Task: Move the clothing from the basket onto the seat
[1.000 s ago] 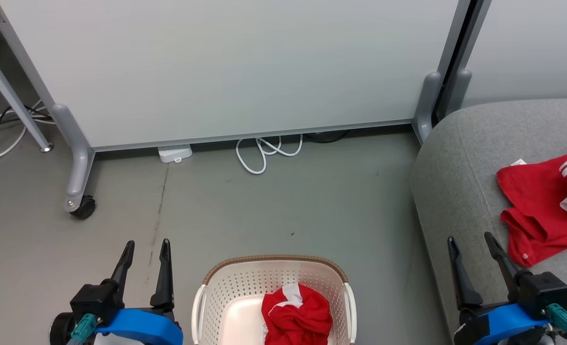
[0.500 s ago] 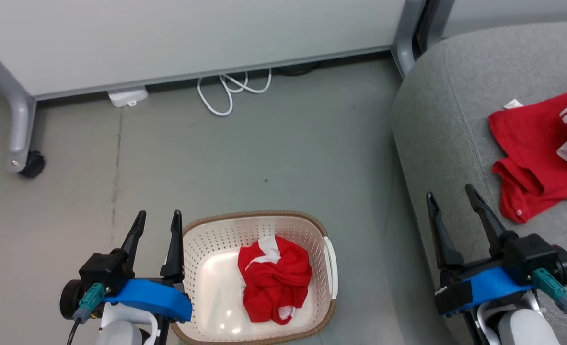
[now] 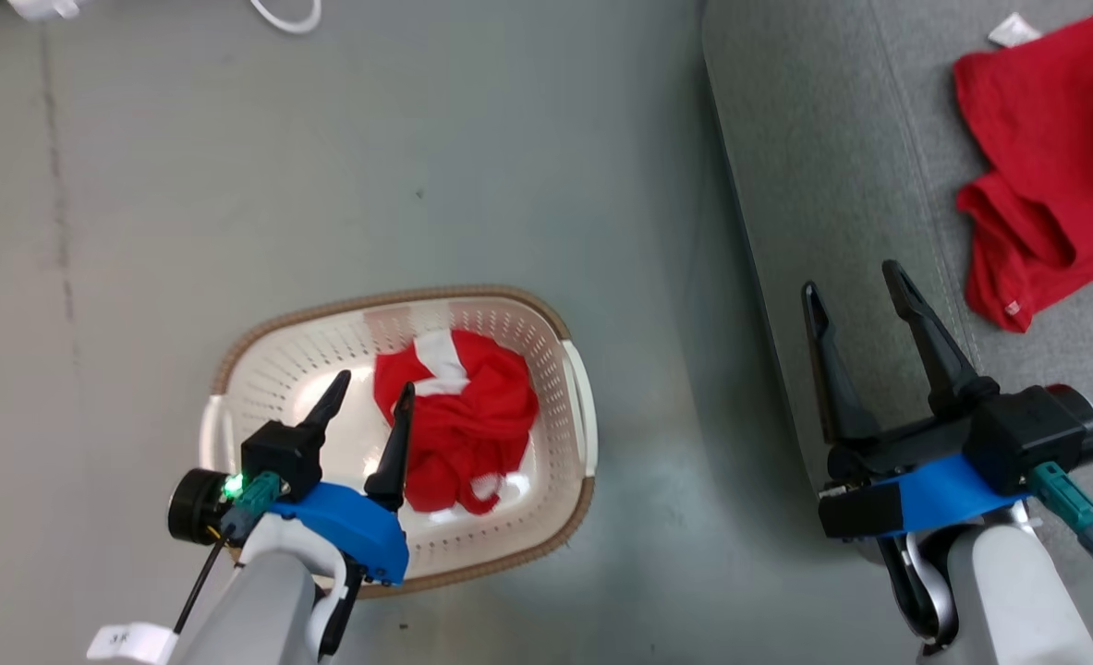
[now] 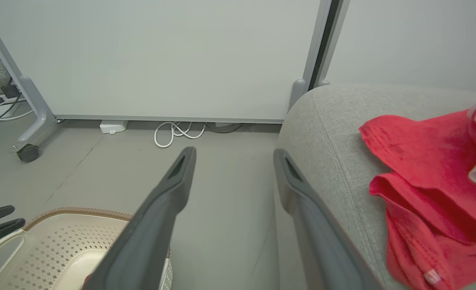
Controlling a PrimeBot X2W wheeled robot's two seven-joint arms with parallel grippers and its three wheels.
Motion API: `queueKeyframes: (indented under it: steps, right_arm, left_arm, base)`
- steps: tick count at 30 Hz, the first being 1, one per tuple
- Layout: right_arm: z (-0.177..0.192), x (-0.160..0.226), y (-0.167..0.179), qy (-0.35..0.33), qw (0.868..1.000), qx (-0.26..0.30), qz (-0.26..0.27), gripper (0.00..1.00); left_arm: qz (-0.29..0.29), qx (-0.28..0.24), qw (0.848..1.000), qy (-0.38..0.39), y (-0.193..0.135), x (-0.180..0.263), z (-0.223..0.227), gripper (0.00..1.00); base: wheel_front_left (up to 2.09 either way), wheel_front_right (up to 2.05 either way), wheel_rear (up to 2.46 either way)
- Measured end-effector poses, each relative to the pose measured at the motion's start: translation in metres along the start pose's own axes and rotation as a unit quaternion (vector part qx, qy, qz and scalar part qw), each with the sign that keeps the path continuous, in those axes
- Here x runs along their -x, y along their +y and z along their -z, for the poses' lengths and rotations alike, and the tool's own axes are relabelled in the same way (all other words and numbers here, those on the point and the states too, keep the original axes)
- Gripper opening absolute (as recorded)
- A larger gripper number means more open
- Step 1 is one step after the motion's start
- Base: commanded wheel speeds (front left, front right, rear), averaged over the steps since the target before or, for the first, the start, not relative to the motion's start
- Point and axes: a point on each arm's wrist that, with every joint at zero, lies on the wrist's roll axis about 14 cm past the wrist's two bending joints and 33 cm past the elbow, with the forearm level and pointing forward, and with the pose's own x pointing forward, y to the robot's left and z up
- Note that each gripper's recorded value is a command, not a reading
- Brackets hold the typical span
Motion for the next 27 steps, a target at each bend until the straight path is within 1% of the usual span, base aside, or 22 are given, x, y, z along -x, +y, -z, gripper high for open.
queueKeyframes:
  steps: [3, 7, 14, 21, 27]
  right_arm:
    - [0.011, -0.006, -0.003, 0.009, 1.000, 0.000, 0.002, 1.00]
    - [0.029, -0.012, -0.007, 0.026, 1.000, 0.002, 0.005, 1.00]
    - [0.062, -0.022, -0.013, 0.056, 0.998, 0.004, 0.010, 1.00]
    - [0.092, -0.023, -0.020, 0.087, 0.996, 0.002, 0.018, 1.00]
    - [0.110, -0.021, -0.021, 0.106, 0.994, -0.003, 0.020, 1.00]
  left_arm:
    - [0.014, -0.005, 0.999, 0.041, 0.001, -0.014, 0.026, 1.00]
    - [0.021, 0.006, 0.996, 0.091, 0.004, -0.032, 0.059, 1.00]
    - [0.029, 0.010, 0.987, 0.158, 0.015, -0.059, 0.111, 1.00]
    - [0.052, 0.006, 0.976, 0.210, 0.012, -0.072, 0.158, 1.00]
    - [0.050, -0.007, 0.971, 0.232, 0.020, -0.084, 0.180, 1.00]
  base:
    - [0.00, 0.00, 0.00]
    - [0.00, 0.00, 0.00]
    - [0.00, 0.00, 0.00]
    - [0.00, 0.00, 0.00]
    - [0.00, 0.00, 0.00]
